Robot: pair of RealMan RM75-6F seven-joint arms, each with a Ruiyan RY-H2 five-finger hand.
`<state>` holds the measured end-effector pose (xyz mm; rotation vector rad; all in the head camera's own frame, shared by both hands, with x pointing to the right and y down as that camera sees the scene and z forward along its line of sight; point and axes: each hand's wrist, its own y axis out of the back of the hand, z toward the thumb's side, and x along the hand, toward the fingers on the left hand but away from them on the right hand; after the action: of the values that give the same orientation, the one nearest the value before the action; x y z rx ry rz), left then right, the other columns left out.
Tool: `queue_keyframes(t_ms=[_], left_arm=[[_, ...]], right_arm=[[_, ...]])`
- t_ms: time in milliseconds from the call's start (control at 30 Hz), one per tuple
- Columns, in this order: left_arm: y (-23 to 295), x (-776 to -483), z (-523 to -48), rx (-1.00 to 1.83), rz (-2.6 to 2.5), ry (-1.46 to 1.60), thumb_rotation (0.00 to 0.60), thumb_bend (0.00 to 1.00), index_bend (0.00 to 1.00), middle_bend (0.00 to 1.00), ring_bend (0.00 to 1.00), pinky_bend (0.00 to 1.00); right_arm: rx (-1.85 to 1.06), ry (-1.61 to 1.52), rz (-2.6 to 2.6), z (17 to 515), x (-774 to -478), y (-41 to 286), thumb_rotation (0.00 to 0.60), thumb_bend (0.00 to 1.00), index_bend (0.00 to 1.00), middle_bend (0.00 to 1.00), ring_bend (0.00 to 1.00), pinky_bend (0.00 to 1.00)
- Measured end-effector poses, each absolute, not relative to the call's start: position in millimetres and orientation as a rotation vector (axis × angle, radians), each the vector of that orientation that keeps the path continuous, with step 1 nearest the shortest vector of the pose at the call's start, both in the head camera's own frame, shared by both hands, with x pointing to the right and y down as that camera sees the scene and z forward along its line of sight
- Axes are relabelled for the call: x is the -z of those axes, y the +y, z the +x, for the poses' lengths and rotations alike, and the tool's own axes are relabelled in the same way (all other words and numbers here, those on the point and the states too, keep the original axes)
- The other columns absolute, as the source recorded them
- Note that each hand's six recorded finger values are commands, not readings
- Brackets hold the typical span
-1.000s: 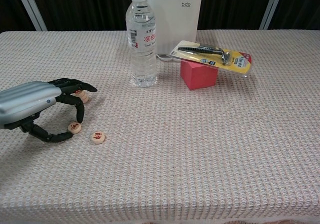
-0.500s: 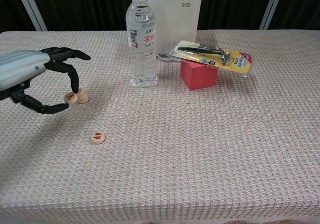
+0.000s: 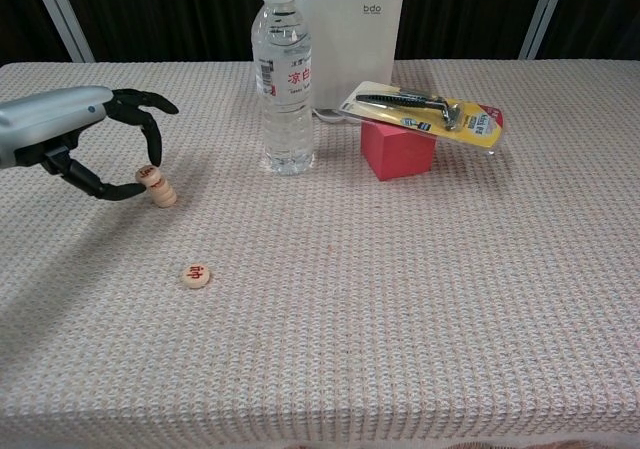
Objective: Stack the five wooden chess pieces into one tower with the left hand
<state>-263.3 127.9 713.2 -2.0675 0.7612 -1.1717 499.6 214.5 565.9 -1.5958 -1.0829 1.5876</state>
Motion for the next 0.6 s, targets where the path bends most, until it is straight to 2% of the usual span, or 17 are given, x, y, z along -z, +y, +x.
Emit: queue_keyframes(t_ms=[600], left_arm=[[121, -726, -265, 1.266, -2.073, 0.780, 0.600, 0.29, 0.51, 0.09, 0.00, 0.00]], right_arm=[[-1.601, -1.085, -1.596, 502, -567, 214, 0.600, 0.18, 0.00, 0.00, 0.00, 0.00]])
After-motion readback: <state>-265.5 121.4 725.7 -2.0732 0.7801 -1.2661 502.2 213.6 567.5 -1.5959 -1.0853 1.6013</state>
